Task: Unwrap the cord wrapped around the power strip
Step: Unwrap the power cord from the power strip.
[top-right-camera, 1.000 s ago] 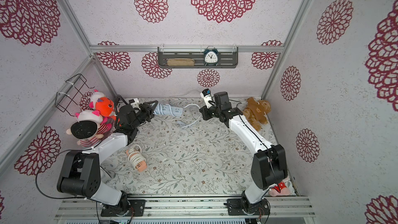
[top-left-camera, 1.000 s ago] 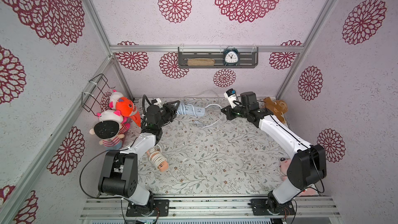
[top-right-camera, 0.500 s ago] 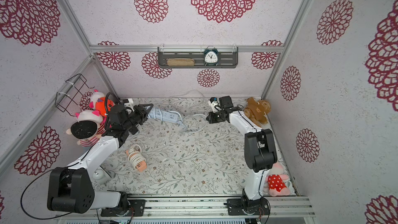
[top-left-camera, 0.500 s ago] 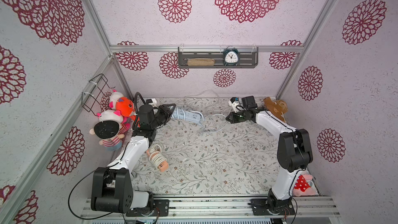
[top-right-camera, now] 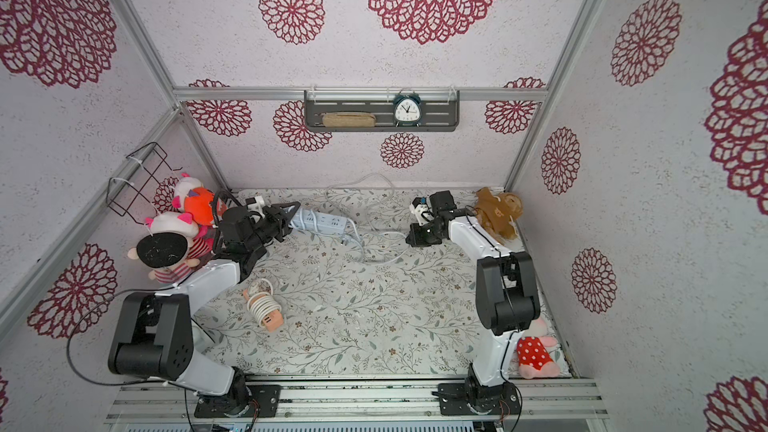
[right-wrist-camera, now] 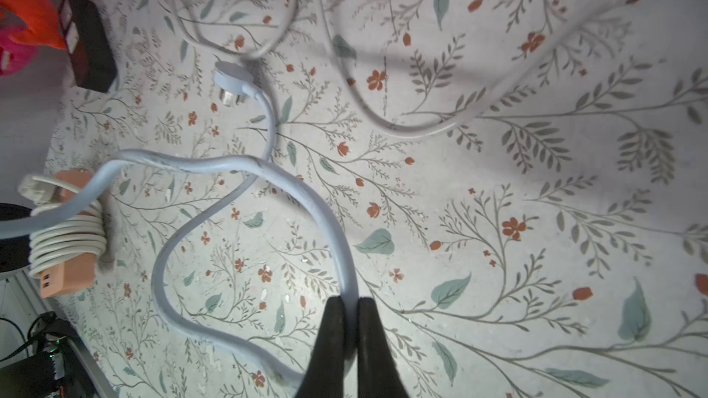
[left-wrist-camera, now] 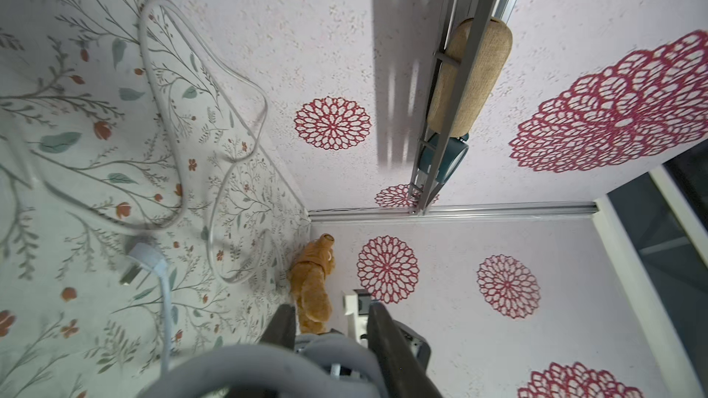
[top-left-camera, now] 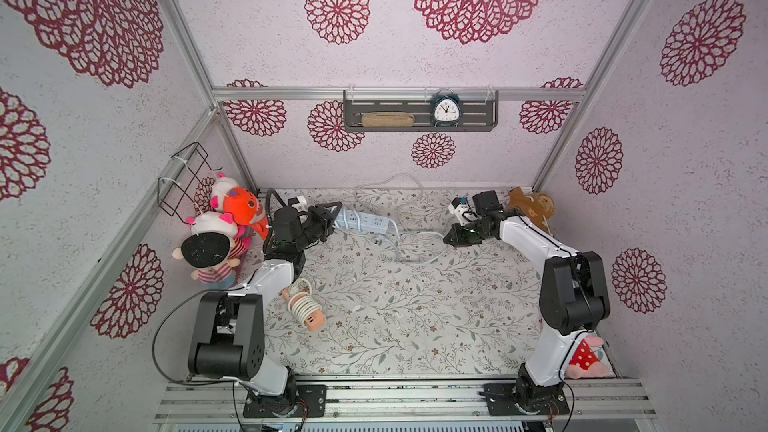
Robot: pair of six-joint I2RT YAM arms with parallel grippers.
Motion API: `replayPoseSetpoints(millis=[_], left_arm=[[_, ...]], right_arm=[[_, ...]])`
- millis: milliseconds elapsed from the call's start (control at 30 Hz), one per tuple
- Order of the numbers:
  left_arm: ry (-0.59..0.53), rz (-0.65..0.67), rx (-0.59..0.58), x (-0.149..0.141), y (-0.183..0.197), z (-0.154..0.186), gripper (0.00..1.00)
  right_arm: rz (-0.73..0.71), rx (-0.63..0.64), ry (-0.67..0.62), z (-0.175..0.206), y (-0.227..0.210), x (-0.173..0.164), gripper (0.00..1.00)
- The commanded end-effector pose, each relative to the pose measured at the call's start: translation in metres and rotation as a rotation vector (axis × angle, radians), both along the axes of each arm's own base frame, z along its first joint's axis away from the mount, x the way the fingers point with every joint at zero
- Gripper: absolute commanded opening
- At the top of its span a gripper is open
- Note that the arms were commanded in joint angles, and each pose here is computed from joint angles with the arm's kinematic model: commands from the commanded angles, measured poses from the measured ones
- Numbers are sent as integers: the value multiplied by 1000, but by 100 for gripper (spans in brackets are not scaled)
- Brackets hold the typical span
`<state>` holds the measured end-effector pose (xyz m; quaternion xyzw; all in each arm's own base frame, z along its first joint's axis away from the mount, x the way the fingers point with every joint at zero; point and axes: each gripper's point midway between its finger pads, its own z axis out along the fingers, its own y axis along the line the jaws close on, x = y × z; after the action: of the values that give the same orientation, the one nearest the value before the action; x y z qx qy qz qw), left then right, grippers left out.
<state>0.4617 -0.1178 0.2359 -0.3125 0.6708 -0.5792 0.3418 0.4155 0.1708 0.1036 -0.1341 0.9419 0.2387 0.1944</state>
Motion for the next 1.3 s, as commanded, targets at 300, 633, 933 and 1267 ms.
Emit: replayPoseSetpoints(millis=[300, 633, 933, 1267], left_arm=[[-192, 273, -211, 11, 85, 72, 0], [-83, 426, -72, 6, 122, 35, 0], [-130, 284, 20, 0, 54, 74, 0], [-186, 193, -41, 11, -2, 94, 0]], right_arm=[[-65, -280, 158, -93, -51, -47, 0], [-75, -242, 173, -102, -52, -65, 0], [14, 36, -35, -5, -6, -48, 18], [74, 191, -282, 76, 27, -36, 58]])
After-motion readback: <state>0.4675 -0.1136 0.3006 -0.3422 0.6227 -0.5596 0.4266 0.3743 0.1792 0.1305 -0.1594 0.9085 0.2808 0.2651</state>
